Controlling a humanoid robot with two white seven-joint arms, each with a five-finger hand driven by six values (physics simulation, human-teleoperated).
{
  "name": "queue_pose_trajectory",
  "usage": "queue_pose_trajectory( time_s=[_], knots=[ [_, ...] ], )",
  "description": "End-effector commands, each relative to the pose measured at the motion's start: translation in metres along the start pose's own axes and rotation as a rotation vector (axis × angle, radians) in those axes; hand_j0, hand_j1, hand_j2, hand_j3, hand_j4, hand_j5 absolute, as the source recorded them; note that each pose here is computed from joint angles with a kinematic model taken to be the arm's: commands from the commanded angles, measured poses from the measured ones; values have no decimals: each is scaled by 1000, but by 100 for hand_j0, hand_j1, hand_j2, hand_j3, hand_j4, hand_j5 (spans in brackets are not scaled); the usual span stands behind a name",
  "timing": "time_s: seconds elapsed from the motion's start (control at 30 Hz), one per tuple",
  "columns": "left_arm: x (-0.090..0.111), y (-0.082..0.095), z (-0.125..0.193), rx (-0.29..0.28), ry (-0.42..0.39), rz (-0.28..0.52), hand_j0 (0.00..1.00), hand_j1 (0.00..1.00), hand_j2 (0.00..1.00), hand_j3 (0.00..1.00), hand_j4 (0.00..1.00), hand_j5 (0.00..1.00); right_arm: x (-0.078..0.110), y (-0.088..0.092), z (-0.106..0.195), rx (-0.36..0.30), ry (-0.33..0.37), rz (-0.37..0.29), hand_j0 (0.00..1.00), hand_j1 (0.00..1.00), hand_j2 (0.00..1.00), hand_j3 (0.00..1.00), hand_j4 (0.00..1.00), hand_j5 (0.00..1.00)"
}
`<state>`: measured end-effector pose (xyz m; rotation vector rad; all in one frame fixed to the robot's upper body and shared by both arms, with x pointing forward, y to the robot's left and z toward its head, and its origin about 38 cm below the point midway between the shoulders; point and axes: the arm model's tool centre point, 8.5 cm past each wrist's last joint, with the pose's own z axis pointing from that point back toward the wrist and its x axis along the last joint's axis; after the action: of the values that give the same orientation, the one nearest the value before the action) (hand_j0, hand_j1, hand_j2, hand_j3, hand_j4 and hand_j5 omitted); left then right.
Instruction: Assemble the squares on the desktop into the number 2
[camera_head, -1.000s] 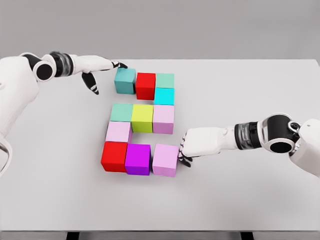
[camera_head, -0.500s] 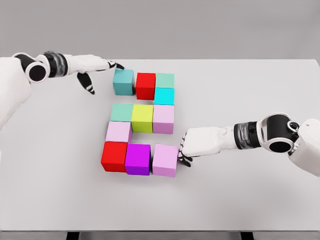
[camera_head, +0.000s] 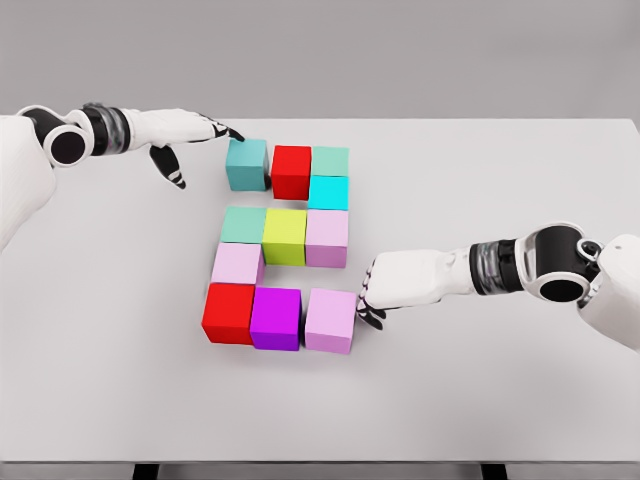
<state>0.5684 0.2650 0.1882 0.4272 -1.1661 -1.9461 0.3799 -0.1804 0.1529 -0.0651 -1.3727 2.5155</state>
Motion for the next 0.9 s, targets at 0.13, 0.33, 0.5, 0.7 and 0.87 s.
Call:
queue_pose_trajectory(
  time_s=[0.13, 0.33, 0.5, 0.7, 0.87],
  knots=[
    [-7, 4, 9, 28, 8, 27, 100, 100, 100, 100, 100, 100, 2, -3, -4, -10, -9, -1, 31, 31, 31, 31, 31, 31],
    [-10, 9, 12, 64, 9, 59, 100, 100, 100, 100, 100, 100, 3, -4, -6, -13, -14, 0, 31, 31, 31, 31, 31, 31],
    [-23, -2, 17, 57, 46, 101, 100, 100, 100, 100, 100, 100, 2, -4, -5, -13, -10, -2, 31, 31, 31, 31, 31, 31],
    [-31, -12, 19, 36, 73, 118, 99, 99, 99, 99, 99, 99, -29, -20, 58, -60, 145, 15, 39, 39, 39, 39, 39, 39],
    [-32, -17, 18, 21, 80, 122, 99, 99, 99, 99, 99, 99, -53, -54, 158, -313, 335, -32, 100, 100, 100, 100, 100, 100]
  ],
)
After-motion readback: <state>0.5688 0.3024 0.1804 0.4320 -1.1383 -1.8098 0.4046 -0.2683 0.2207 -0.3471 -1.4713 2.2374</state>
